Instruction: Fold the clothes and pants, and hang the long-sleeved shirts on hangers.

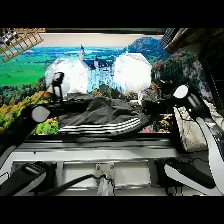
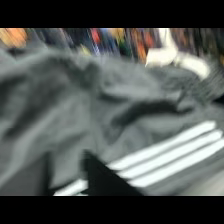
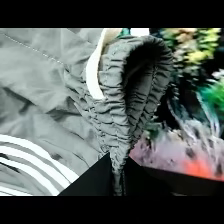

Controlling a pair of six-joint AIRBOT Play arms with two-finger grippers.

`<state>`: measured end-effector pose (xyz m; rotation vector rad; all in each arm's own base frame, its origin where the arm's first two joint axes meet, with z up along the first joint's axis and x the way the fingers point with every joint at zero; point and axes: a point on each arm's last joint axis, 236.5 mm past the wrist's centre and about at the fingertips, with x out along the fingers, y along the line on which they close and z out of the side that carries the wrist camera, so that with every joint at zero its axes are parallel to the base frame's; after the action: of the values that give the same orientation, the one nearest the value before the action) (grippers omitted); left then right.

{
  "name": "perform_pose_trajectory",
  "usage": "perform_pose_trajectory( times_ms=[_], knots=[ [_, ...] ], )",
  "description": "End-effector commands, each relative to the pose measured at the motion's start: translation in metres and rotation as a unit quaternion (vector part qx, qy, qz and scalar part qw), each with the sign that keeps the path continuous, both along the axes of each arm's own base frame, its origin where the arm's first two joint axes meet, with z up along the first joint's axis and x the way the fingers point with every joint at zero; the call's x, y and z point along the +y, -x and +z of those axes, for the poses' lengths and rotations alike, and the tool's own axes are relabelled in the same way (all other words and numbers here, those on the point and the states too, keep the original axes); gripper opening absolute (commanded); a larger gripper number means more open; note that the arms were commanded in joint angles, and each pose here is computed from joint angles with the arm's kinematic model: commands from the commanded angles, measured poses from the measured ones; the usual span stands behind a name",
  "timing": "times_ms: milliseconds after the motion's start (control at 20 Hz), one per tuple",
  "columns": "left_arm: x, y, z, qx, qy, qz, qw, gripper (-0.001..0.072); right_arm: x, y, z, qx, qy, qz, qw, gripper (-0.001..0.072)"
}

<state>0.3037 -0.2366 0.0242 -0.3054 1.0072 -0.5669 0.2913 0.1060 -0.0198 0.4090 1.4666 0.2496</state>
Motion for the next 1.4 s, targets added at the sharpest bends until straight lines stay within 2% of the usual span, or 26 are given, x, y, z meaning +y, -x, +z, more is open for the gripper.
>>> perform_pose_trajectory(
  times_ms=[0,50,100,250,400,550,900,1350],
  knots=[
    [-0.057,0.031,-0.038,0.082,0.05,-0.064,0.993,0.008,-0.01,0.007,0.021,-0.027,0.018,-0.029,0.999,0.0025],
    [-0.072,0.039,-0.047,0.101,0.061,-0.072,0.99,0.0019,-0.01,0.009,0.026,-0.029,0.016,-0.032,0.999,0.0025],
    [-0.087,0.047,-0.057,0.12,0.073,-0.078,0.987,0.0007,-0.01,0.012,0.031,-0.032,0.015,-0.035,0.999,0.0025],
    [-0.114,0.072,-0.074,0.188,0.106,-0.083,0.973,0.0007,-0.014,0.016,0.042,-0.043,0.022,-0.042,0.998,0.0025],
    [-0.121,0.084,-0.084,0.204,0.1,-0.093,0.969,0.0007,-0.025,0.017,0.05,-0.043,0.049,-0.038,0.997,0.0025],
    [-0.133,0.098,-0.093,0.198,0.094,-0.123,0.968,0.0007,-0.026,0.007,0.072,-0.064,0.048,-0.042,0.996,0.0025],
    [-0.158,0.109,-0.138,0.215,0.067,-0.103,0.969,0.0006,-0.023,0.003,0.106,-0.085,0.036,-0.065,0.994,0.0025],
    [-0.174,0.105,-0.141,0.231,0.084,-0.091,0.965,0.0006,-0.029,0.011,0.118,-0.1,0.047,-0.063,0.992,0.0025]
  ],
)
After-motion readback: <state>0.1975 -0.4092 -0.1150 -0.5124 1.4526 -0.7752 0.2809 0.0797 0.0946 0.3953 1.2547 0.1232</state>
